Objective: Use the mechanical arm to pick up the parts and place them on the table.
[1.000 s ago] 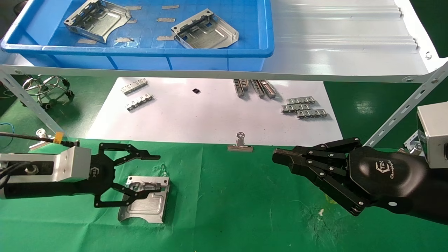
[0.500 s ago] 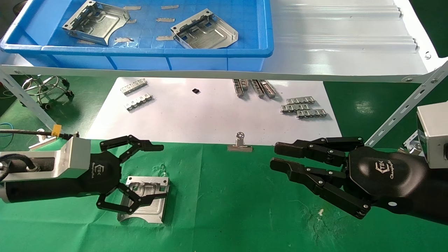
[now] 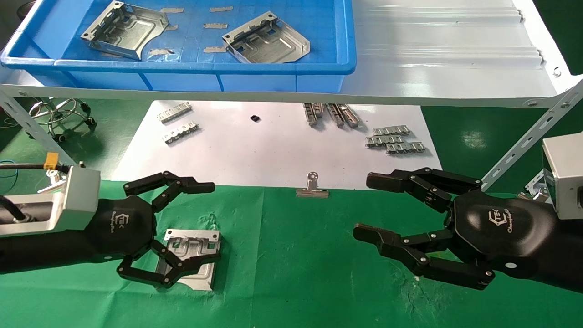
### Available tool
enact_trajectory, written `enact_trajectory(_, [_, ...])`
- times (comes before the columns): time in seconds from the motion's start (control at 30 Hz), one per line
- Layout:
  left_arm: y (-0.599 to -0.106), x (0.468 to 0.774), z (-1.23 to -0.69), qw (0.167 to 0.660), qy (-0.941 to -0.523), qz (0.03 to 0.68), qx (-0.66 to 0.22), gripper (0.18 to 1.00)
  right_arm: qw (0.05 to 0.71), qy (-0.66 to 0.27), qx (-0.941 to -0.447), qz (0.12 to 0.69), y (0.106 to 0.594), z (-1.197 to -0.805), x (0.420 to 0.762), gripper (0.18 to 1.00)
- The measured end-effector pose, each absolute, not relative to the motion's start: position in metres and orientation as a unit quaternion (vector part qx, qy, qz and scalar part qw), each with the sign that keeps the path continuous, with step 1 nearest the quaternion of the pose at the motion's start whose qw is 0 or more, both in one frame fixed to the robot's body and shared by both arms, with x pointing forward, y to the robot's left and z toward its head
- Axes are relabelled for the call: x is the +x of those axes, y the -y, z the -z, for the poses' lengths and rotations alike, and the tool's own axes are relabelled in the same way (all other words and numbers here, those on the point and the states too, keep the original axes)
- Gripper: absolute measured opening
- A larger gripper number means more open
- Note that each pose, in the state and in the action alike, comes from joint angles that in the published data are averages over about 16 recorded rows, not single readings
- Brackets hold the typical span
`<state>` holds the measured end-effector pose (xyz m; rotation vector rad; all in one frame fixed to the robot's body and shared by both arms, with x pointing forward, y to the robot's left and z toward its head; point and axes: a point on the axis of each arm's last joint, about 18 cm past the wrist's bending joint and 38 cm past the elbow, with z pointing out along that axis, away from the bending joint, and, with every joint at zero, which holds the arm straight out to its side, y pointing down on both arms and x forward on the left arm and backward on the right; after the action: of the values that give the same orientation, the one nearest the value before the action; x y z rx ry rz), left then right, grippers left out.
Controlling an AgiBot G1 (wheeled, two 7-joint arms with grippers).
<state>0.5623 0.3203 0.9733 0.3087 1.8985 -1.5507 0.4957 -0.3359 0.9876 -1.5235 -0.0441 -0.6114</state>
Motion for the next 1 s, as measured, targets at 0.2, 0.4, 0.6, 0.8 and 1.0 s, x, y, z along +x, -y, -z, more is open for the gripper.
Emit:
enact_trajectory(0.2, [-0.316, 0.546, -0.978, 0.313, -0.718, 0.612, 0.113, 1.0, 0.681, 0.02, -0.679, 0.273, 0.336, -0.988, 0.496, 0.738])
enact_trajectory(0.4, [-0.312, 0.528, -0.982, 0.296, -0.711, 0.628, 0.109, 1.001, 0.681, 0.02, -0.679, 0.273, 0.336, -0.988, 0.496, 0.855])
enact_trajectory(0.6, [-0.308, 0.509, -0.987, 0.277, -0.707, 0.642, 0.106, 1.001, 0.681, 0.02, -0.679, 0.273, 0.336, -0.988, 0.496, 0.935])
enact_trajectory(0.8, [-0.303, 0.49, -0.99, 0.258, -0.705, 0.652, 0.104, 1.001, 0.681, 0.02, -0.679, 0.273, 0.336, -0.988, 0.496, 0.98])
enact_trajectory(1.0, [-0.3, 0.476, -0.992, 0.246, -0.704, 0.658, 0.104, 1.001, 0.681, 0.019, -0.679, 0.273, 0.336, -0.988, 0.496, 0.997])
